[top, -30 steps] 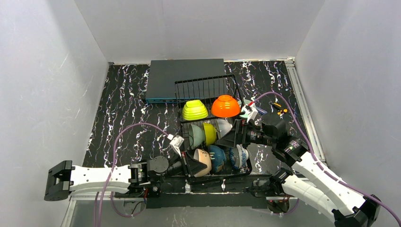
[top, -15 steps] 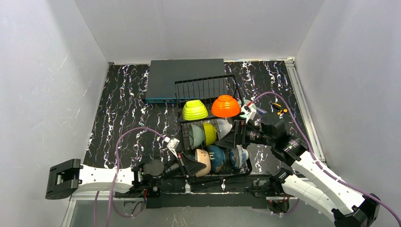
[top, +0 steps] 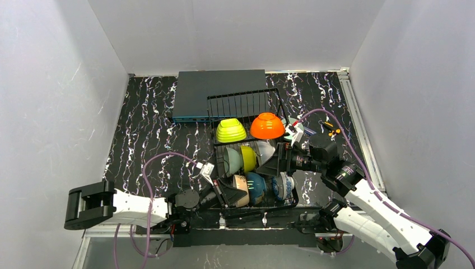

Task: Load the bowls into the dish rack
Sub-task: Place the bowl in the dish rack.

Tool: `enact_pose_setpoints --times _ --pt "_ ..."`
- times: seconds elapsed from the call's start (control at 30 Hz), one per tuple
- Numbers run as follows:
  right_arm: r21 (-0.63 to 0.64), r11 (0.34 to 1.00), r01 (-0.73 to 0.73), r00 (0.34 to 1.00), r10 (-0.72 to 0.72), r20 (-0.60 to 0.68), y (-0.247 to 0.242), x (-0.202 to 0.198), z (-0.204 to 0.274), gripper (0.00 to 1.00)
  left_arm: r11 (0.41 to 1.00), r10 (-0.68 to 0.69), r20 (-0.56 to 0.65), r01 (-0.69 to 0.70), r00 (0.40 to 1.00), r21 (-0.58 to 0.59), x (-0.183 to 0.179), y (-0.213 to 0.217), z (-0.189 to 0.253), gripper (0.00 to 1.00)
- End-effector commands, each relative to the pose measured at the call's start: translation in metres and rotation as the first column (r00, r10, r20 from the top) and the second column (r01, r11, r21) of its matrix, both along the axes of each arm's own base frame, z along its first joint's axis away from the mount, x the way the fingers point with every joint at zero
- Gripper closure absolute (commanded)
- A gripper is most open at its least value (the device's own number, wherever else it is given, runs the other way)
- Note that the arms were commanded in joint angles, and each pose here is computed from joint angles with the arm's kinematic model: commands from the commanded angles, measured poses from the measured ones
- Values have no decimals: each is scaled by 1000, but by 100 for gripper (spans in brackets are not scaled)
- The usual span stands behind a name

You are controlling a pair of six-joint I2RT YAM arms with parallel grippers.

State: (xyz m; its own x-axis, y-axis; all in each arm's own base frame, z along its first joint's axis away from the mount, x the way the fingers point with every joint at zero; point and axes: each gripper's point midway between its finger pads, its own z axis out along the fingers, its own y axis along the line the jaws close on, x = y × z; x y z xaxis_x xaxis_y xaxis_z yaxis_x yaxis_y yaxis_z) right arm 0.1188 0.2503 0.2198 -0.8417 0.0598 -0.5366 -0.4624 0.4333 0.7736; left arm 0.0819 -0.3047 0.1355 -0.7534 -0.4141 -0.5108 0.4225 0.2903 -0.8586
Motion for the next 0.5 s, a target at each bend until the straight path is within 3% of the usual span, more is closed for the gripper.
enact_pose_setpoints --times 0.0,0.47 --pt "37 999 -23 999 21 49 3 -1 15 3 981 43 27 -37 999 -189 8 -3 49 100" --pt "45 998 -38 998 36 47 4 -2 15 3 984 58 -57 -67 997 -164 8 7 18 100"
